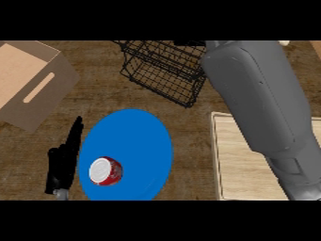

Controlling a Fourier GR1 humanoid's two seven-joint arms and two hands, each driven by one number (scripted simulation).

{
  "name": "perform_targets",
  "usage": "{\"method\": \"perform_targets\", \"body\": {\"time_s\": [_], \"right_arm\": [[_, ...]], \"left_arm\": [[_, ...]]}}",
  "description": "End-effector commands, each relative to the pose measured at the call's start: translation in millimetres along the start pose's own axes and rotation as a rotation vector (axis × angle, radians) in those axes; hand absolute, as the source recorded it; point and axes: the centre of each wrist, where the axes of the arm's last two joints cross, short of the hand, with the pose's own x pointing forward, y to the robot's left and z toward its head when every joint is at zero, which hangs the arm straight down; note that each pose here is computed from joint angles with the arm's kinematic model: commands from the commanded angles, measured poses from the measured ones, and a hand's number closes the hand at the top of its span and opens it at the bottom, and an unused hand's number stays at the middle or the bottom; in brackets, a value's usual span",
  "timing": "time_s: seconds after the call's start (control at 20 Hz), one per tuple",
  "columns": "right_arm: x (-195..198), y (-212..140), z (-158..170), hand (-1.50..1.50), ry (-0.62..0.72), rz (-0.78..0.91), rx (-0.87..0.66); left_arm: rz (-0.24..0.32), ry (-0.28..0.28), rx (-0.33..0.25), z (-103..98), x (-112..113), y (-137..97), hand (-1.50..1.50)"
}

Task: Pick the sweet potato from the tray and place it in the tiered basket

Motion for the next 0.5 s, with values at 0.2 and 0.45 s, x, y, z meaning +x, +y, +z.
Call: {"method": "perform_targets", "body": {"time_s": [0.2,0.45], "right_arm": [[-15,47,-34,1.50,0.077,0.013,0.008],[-5,75,-32,1.50,0.117,-0.058,0.028]], "left_arm": [[-0.008,0.046,-0.003,7,-20,19,0.00],[0.010,0.039,-0.025,9,-23,0,0.00]]}}
